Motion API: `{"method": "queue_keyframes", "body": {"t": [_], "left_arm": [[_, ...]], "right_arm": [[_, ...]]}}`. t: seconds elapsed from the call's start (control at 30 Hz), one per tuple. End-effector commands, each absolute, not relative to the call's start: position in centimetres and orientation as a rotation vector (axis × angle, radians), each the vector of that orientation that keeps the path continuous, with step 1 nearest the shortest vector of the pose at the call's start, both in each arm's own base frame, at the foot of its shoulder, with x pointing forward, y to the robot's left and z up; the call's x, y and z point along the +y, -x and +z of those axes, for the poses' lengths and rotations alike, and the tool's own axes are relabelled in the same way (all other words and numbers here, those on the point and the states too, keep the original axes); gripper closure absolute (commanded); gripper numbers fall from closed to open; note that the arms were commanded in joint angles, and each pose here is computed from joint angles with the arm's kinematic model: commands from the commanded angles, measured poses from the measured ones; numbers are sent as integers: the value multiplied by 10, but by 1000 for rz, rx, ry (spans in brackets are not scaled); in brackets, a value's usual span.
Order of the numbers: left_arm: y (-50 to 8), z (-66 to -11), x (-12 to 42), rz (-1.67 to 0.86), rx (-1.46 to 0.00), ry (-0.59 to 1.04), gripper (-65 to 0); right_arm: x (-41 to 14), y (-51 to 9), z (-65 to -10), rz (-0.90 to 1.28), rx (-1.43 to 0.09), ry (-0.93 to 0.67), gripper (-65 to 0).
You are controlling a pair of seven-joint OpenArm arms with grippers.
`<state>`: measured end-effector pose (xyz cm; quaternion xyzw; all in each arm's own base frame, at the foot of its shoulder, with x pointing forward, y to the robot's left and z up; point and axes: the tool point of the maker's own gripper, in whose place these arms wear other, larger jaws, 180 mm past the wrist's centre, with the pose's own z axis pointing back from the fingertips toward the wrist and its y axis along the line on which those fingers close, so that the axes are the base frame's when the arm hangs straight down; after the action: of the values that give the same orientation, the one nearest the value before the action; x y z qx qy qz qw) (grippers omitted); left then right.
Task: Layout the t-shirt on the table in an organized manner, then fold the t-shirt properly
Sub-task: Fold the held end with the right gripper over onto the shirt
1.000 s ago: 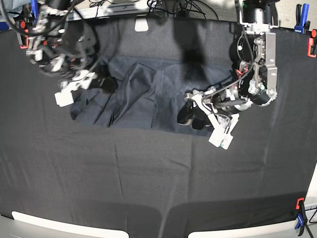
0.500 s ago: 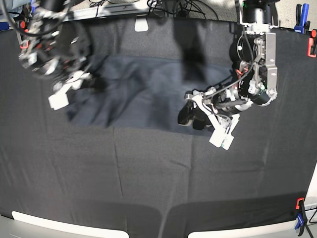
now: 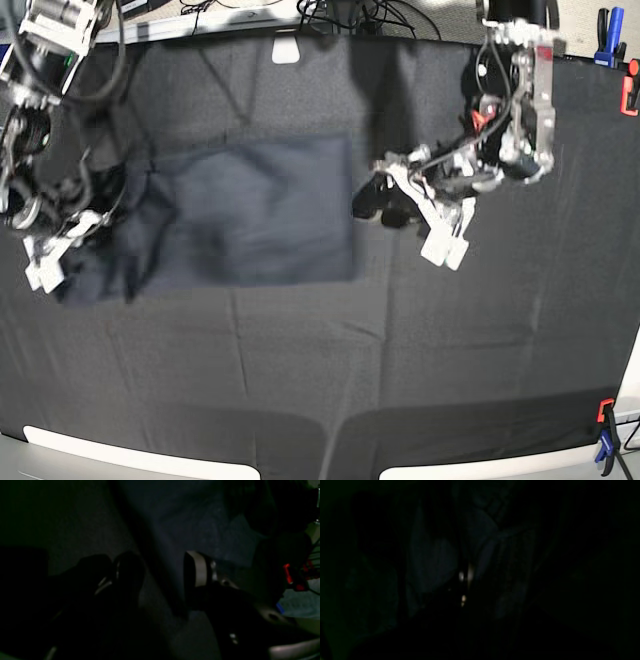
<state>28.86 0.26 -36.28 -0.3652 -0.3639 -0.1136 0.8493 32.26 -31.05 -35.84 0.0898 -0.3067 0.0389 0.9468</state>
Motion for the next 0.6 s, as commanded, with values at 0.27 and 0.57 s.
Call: {"method": "queue_keyframes", "body": {"t": [0.27,0.57], "left_arm": [[-290,-354,1,-223,-807,796,-292],[-290,-354,2,-223,-807,795,-292]], "right_arm": [[-277,-349,-297,172,-840,-165,0],[-203,-328,-267,328,-954,-235,0]]}}
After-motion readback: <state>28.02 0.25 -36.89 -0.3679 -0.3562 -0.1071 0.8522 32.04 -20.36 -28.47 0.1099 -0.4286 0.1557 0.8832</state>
